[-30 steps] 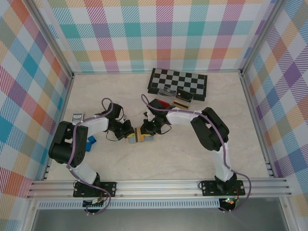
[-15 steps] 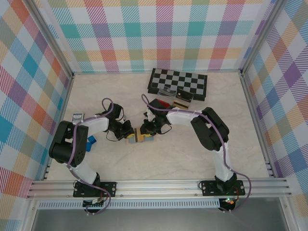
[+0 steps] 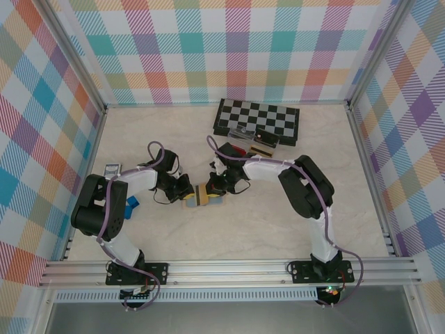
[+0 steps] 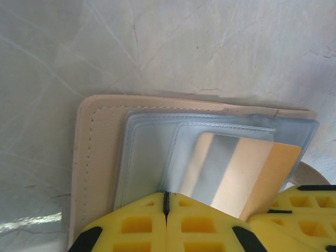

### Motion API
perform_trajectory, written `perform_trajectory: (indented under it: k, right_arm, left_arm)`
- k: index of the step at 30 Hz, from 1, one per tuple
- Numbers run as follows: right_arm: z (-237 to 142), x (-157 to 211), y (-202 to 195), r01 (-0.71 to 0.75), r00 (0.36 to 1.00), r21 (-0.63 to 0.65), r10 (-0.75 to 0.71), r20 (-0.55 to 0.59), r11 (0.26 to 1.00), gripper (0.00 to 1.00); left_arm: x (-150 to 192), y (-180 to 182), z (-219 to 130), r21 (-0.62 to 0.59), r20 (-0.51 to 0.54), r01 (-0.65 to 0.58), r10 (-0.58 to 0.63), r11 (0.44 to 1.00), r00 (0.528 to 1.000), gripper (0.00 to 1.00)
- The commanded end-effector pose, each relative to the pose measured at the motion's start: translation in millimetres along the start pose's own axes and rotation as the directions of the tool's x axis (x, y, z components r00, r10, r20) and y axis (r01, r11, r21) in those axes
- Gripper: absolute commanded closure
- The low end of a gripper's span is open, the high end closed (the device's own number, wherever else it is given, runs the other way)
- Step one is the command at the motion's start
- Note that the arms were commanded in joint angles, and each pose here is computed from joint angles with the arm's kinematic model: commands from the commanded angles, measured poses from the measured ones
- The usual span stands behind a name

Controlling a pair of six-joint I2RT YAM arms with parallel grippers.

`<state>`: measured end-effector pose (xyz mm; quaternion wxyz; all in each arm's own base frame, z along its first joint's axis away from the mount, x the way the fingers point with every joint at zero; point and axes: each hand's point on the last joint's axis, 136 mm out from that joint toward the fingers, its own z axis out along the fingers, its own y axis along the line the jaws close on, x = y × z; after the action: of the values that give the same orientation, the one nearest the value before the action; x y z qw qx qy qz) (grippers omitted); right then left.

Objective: Take the credit cards out of the card holder

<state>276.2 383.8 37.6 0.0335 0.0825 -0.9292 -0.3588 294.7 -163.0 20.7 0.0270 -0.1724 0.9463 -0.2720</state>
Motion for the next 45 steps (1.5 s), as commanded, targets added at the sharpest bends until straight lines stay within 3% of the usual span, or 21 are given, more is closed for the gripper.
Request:
perform_trajectory:
  k: [1, 8, 14, 20, 29, 33, 39, 45]
  right_arm:
    - [-19, 5, -4, 0.017, 1.000, 0.019, -0.018, 0.022, 1.000, 1.00]
    - [-48, 16, 11, 0.116, 0.992, 0.003, -0.116, 0.043, 0.993, 1.00]
    - [-86, 14, 27, 0.288, 0.949, 0.058, -0.293, 0.114, 0.956, 1.00]
    - [-128, -5, 32, 0.382, 0.894, 0.102, -0.396, 0.211, 0.918, 1.00]
    - [-232, -50, 22, 0.488, 0.696, 0.454, -0.646, 0.313, 0.746, 1.00]
    - [-259, -65, 7, 0.531, 0.632, 0.541, -0.730, 0.260, 0.652, 1.00]
    - [-270, -71, -8, 0.658, 0.518, 0.571, -0.845, 0.129, 0.491, 1.00]
    - [-259, -68, -38, 0.756, 0.489, 0.542, -0.867, -0.094, 0.368, 1.00]
  left_arm:
    - [10, 32, 5, -0.145, -0.022, 0.024, -0.028, 0.989, 0.999, 1.00]
    - [4, -1, -15, -0.038, 0.007, 0.001, 0.000, 0.999, 1.000, 1.00]
    - [-8, -18, -50, -0.032, 0.111, 0.011, -0.008, 0.999, 0.994, 0.69]
    - [-11, -6, -77, -0.067, 0.192, 0.045, -0.031, 0.997, 0.981, 0.37]
    - [-11, 28, -133, -0.253, 0.312, 0.012, 0.070, 0.967, 0.947, 0.08]
    - [-8, 31, -150, -0.298, 0.326, -0.020, 0.122, 0.954, 0.938, 0.00]
    - [-10, 31, -160, -0.322, 0.346, -0.061, 0.178, 0.945, 0.921, 0.00]
    - [-10, 31, -157, -0.317, 0.339, -0.066, 0.178, 0.946, 0.924, 0.00]
